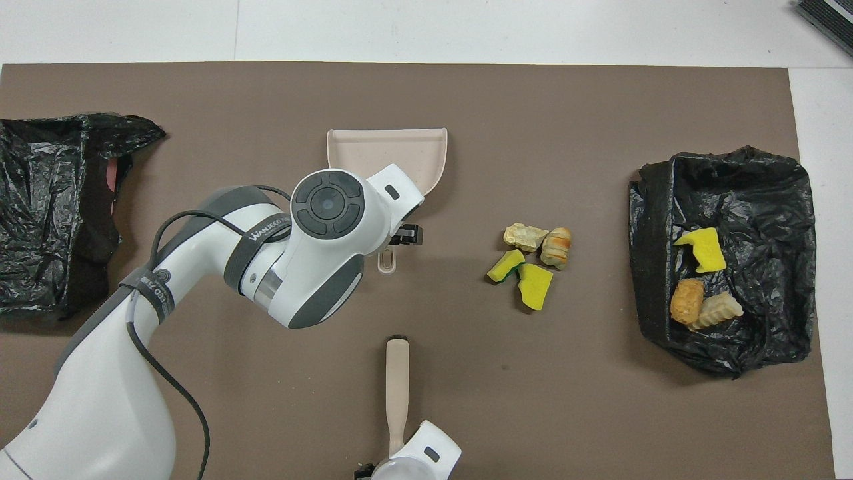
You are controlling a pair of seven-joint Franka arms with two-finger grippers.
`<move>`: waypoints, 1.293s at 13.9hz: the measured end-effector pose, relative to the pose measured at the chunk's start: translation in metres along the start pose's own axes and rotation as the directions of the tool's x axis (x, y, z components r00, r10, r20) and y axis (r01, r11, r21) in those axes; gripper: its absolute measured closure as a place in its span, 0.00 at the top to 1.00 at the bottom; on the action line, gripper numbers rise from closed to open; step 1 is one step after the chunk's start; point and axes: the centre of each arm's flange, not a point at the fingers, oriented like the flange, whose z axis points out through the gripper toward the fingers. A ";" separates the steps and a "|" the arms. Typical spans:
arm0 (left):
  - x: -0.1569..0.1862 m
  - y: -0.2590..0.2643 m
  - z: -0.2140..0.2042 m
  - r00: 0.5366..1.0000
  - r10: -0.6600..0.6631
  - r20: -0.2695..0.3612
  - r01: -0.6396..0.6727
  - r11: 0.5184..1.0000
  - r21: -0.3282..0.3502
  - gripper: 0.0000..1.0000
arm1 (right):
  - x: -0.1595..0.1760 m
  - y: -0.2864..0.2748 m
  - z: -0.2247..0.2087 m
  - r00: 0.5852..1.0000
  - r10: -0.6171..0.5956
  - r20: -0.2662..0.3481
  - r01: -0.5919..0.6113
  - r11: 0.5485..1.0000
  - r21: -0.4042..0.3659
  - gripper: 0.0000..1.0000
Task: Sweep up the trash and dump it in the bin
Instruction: 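Grasp the dustpan handle with the left gripper while the right gripper grasps the brush, then drag the dustpan with the left gripper toward the remaining sponge and cork pile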
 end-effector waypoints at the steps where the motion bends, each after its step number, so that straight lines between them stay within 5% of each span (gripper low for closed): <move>1: -0.001 0.002 0.004 1.000 -0.004 0.002 0.004 1.000 -0.005 1.00 | 0.001 -0.001 -0.001 1.000 -0.004 0.002 0.004 1.000 0.004 0.40; 2: -0.001 0.003 0.008 1.000 -0.007 0.005 0.007 1.000 -0.008 0.97 | 0.002 -0.002 -0.001 1.000 -0.005 0.002 0.005 1.000 0.007 0.28; 4: -0.001 0.003 0.011 1.000 -0.010 0.011 0.010 1.000 -0.009 0.88 | 0.004 -0.003 -0.004 1.000 -0.012 0.001 0.012 1.000 0.014 0.26; 8: 0.000 0.000 0.012 1.000 -0.015 0.009 0.015 1.000 -0.008 0.33 | 0.016 0.004 -0.021 0.999 -0.032 0.036 0.033 0.999 -0.025 0.26; 14: 0.000 -0.008 0.006 0.988 0.154 0.011 -0.154 0.986 0.066 0.31 | 0.052 0.094 -0.101 0.998 -0.022 0.061 0.029 0.991 -0.129 0.26; 18: 0.002 -0.042 -0.030 0.905 0.417 0.092 -0.425 0.897 0.122 0.31 | 0.092 0.176 -0.134 0.999 -0.032 0.039 0.038 0.986 -0.160 0.26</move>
